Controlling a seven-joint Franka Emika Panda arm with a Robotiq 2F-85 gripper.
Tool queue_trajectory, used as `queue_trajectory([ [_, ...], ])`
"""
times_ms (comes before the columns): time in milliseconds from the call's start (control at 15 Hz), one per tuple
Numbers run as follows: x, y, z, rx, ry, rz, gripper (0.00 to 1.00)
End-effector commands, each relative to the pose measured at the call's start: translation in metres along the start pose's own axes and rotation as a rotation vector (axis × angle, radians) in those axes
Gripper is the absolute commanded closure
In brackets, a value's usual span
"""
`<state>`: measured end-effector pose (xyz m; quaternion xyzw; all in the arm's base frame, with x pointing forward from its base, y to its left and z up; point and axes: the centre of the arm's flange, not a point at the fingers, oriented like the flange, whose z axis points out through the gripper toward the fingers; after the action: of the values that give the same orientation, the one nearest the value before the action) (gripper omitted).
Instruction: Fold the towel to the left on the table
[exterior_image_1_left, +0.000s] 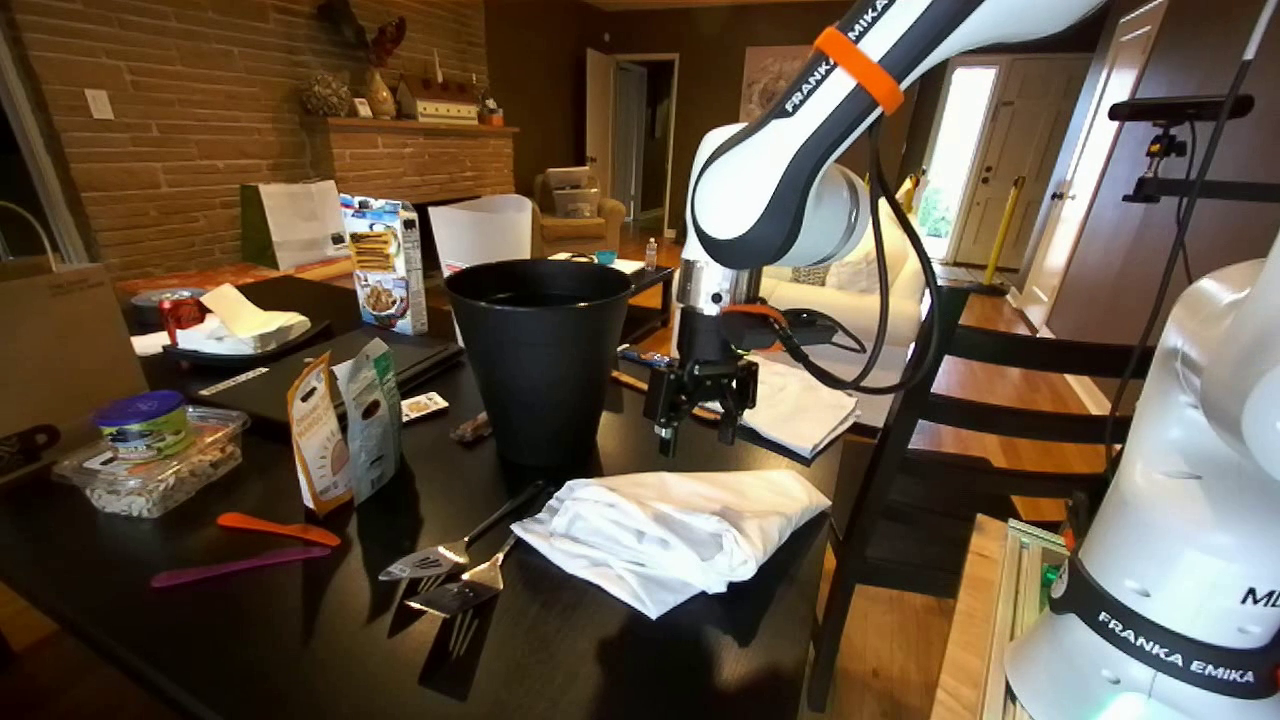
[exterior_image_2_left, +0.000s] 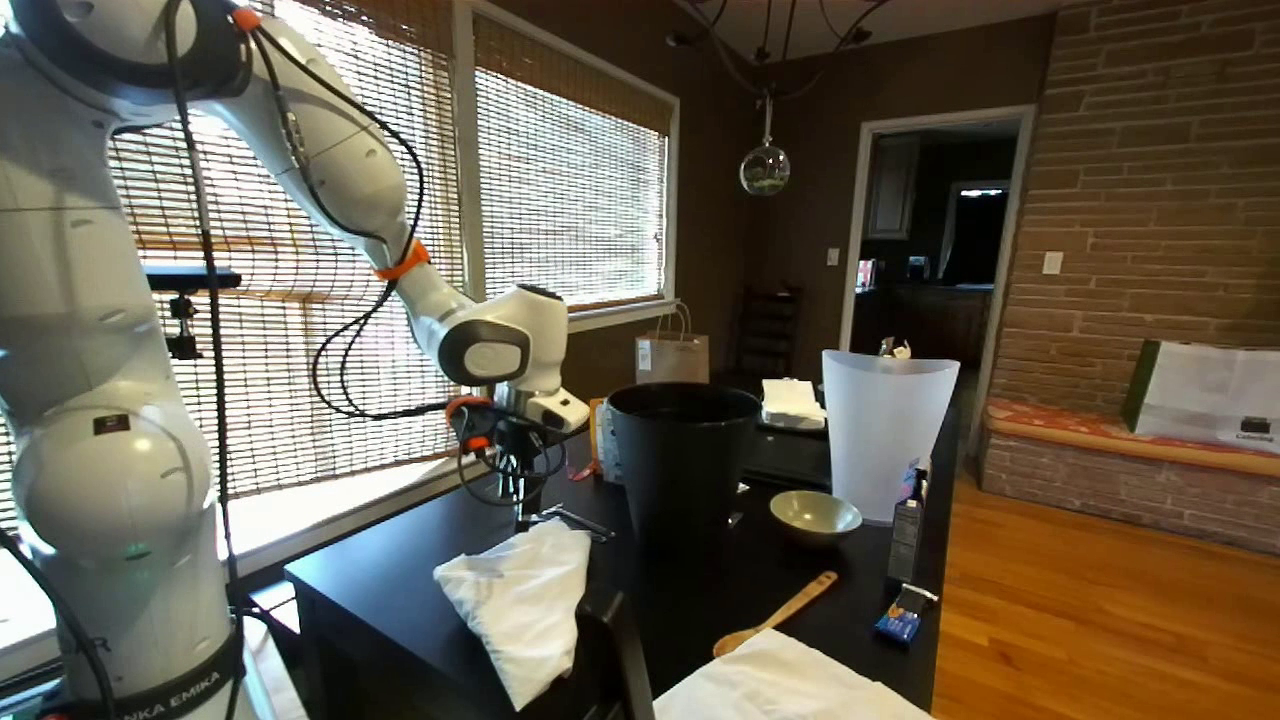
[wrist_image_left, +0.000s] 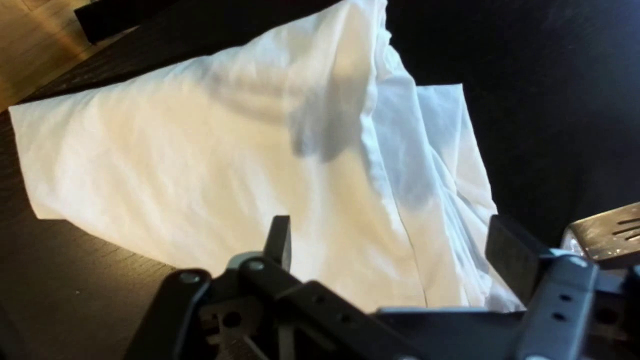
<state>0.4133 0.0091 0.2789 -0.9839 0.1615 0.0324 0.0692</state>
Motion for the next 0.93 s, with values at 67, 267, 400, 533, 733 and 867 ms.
queue_trajectory([
  [67, 0.006, 0.010, -0.039, -0.023, 0.037, 0.018, 0.00],
  [267, 0.011, 0.012, -0.068, -0.052, 0.041, 0.049, 0.00],
  [400, 0.015, 0.011, -0.089, -0.077, 0.045, 0.050, 0.00],
  [533, 0.018, 0.009, -0.108, -0.116, 0.044, 0.045, 0.00],
  [733, 0.016, 0.005, -0.131, -0.153, 0.035, 0.036, 0.00],
  [867, 0.013, 0.004, -0.146, -0.168, 0.024, 0.039, 0.00],
])
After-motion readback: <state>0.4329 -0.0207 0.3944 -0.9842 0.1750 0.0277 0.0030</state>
